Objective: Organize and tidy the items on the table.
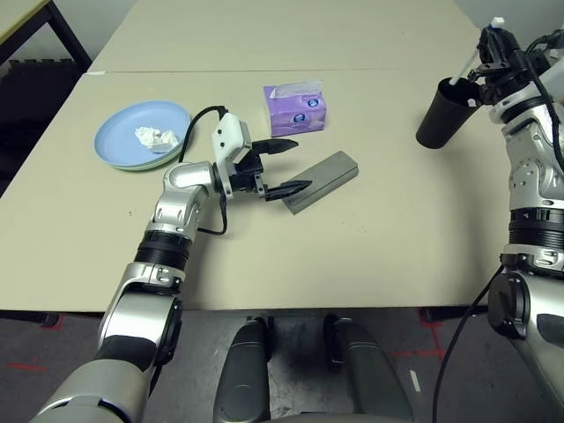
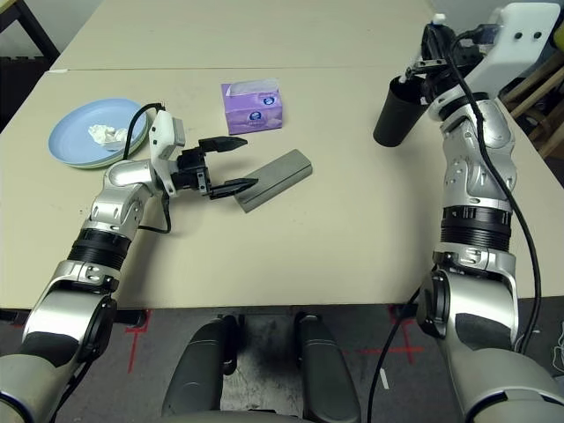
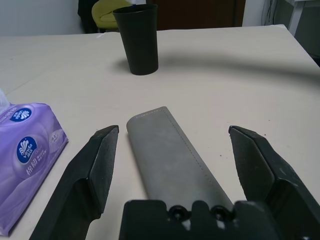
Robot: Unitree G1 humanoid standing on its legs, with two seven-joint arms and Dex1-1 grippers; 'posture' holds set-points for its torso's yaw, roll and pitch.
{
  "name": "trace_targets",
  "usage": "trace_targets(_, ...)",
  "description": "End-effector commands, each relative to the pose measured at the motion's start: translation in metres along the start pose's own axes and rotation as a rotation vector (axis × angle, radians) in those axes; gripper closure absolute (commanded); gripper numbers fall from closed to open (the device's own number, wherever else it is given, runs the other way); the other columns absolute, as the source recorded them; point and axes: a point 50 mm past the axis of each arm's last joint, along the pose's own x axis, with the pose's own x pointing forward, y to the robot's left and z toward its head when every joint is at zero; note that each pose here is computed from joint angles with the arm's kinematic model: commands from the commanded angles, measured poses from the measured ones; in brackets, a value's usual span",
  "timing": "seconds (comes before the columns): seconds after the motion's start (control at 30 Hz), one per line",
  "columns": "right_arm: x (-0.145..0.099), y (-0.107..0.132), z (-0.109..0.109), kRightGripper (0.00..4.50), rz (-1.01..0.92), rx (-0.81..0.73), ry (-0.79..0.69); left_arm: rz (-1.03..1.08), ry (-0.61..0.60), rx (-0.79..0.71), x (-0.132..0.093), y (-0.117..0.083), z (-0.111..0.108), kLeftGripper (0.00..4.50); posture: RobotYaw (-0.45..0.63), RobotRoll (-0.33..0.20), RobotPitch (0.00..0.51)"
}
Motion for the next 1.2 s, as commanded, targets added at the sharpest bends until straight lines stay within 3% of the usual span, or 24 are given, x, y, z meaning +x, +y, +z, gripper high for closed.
trace_targets(0.03, -0.001, -0.001, -0.010, 4.10, -0.036, -0.015, 0.059, -0.006, 0.025, 0.007, -0.001, 0.001, -0.001, 0.00, 0.07, 0.000, 0.185)
trace_targets(0.37, -0.002, -0.002, -0.019, 4.10, -0.066, -0.018, 0.145, -0.003, 0.032, 0.011, -0.002, 0.002, 0.000, 0.00, 0.08, 0.000, 0.186)
trace_targets(0.73, 0.000, -0.007, -0.012, 0.02, -0.095, 0.000, 0.115, 0.001, 0.034, 0.015, -0.003, 0.004, 0.001, 0.00, 0.08, 0.000, 0.186)
trace_targets(1.03, 0.000, -0.006, -0.007, 0.02, -0.070, 0.009, 0.081, 0.018, 0.034, 0.022, -0.003, 0.005, 0.002, 0.00, 0.08, 0.000, 0.185)
trace_targets(1.2, 0.000, 0.014, 0.008, 0.02, 0.186, 0.093, -0.064, 0.051, 0.025, 0.016, -0.005, 0.009, 0.007, 0.00, 0.10, 0.000, 0.184)
